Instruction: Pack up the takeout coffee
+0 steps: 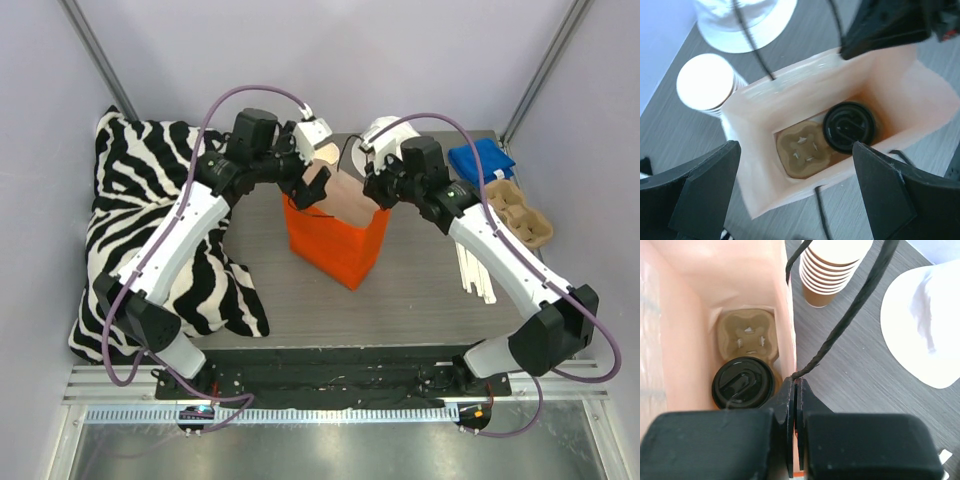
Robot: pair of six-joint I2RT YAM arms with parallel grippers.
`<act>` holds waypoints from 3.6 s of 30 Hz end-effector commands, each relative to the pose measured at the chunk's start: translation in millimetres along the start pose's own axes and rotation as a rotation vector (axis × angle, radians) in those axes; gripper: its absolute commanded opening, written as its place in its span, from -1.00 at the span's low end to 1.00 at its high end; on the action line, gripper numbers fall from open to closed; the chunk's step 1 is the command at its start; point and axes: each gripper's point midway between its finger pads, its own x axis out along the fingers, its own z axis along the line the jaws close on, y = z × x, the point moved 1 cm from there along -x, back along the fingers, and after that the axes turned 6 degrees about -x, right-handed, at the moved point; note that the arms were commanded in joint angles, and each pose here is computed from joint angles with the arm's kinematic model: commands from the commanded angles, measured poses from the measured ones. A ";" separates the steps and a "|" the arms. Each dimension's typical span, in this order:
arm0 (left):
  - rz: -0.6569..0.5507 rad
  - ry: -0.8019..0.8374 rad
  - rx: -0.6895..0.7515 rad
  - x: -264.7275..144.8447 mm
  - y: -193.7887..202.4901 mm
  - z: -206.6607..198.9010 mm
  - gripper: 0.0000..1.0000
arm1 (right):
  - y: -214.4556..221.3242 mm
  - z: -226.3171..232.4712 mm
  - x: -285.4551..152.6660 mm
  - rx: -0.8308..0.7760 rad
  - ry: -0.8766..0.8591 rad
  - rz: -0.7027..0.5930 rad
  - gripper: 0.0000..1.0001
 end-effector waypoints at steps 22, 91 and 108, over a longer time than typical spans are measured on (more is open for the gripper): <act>-0.142 -0.182 -0.546 -30.4 -17.4 96.3 0.99 | -58.5 -22.7 -6.9 0.001 0.057 -0.135 -0.01; -0.001 -0.260 -0.874 -41.2 90.5 142.2 0.99 | 255.3 -252.9 -1.0 0.465 0.547 0.506 -0.42; -0.002 -0.267 -0.857 -36.6 86.9 152.5 0.99 | 280.2 -257.3 17.9 0.484 0.550 0.559 -0.25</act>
